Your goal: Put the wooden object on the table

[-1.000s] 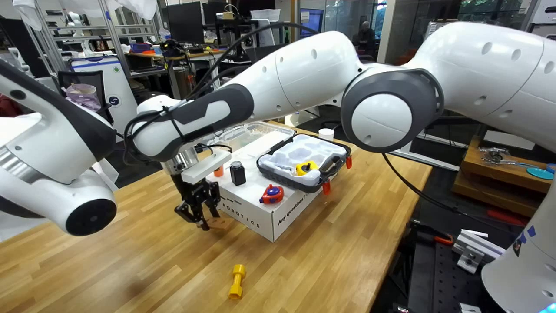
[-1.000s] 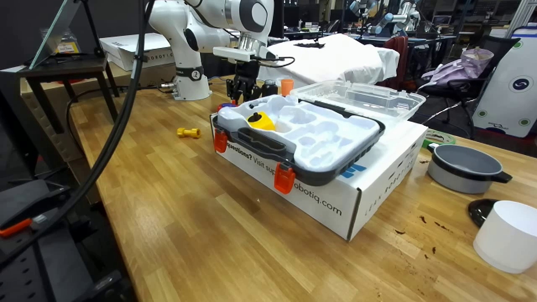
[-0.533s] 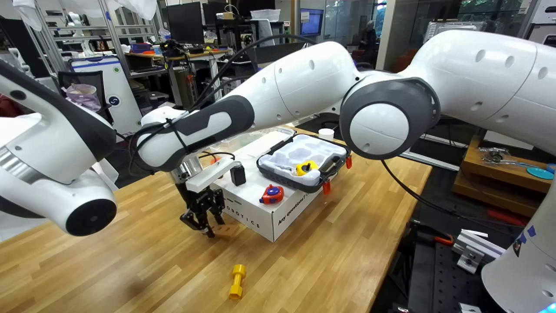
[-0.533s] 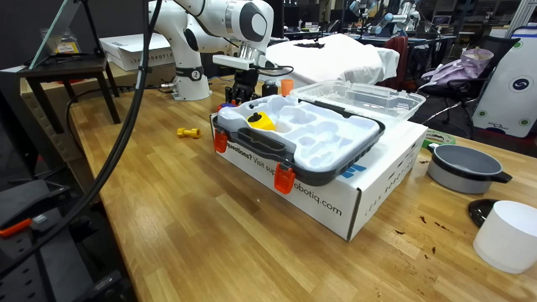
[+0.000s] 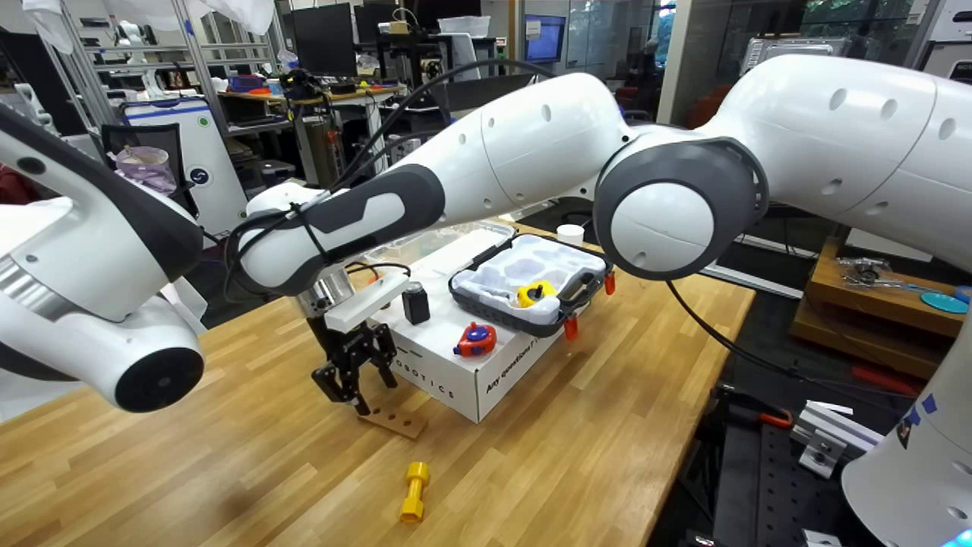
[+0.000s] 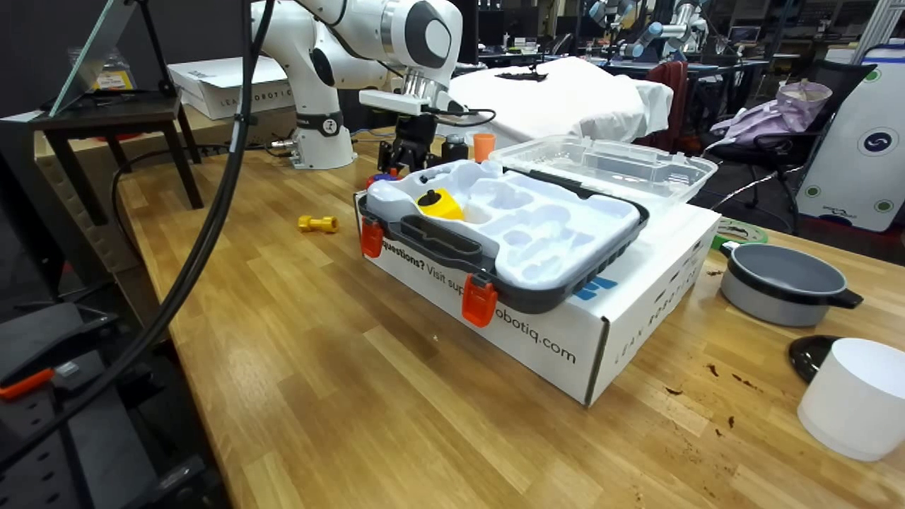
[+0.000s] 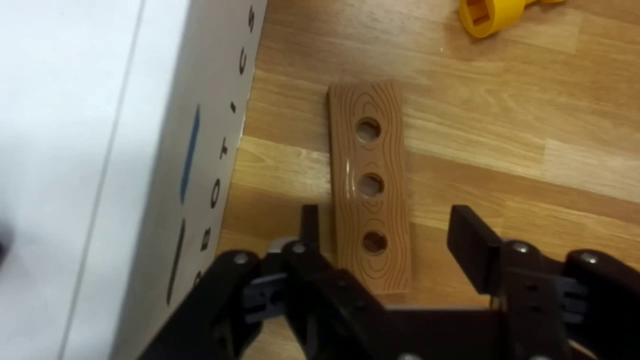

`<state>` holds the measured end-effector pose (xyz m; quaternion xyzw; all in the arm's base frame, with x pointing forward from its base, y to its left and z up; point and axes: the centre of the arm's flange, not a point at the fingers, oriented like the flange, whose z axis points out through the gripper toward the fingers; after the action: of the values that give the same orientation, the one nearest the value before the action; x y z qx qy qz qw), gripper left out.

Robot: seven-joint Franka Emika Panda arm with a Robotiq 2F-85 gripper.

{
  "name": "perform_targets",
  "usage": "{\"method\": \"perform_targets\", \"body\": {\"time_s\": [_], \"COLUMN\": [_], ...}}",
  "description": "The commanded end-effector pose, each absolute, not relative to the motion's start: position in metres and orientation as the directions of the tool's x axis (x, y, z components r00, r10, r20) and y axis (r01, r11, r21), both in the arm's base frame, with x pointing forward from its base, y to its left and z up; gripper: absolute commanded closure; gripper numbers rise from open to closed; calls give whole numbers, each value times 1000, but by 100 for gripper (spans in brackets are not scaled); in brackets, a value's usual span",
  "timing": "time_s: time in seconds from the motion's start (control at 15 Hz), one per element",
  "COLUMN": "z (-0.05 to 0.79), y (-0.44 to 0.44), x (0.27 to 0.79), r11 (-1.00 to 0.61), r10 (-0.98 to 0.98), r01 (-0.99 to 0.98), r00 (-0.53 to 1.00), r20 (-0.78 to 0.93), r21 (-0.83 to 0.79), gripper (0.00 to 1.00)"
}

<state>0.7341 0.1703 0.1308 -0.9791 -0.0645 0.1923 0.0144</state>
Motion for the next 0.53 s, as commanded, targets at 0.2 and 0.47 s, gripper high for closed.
{"method": "perform_targets", "body": {"time_s": [0.2, 0.47], "z": [131, 152], "y": [170, 160], "x": [734, 722], "r11": [-991, -992], "r10": [132, 128], "r01": [121, 112], "r00": [917, 930], "r20": [-376, -343], "r21": [-53, -66], "gripper": [32, 1]}}
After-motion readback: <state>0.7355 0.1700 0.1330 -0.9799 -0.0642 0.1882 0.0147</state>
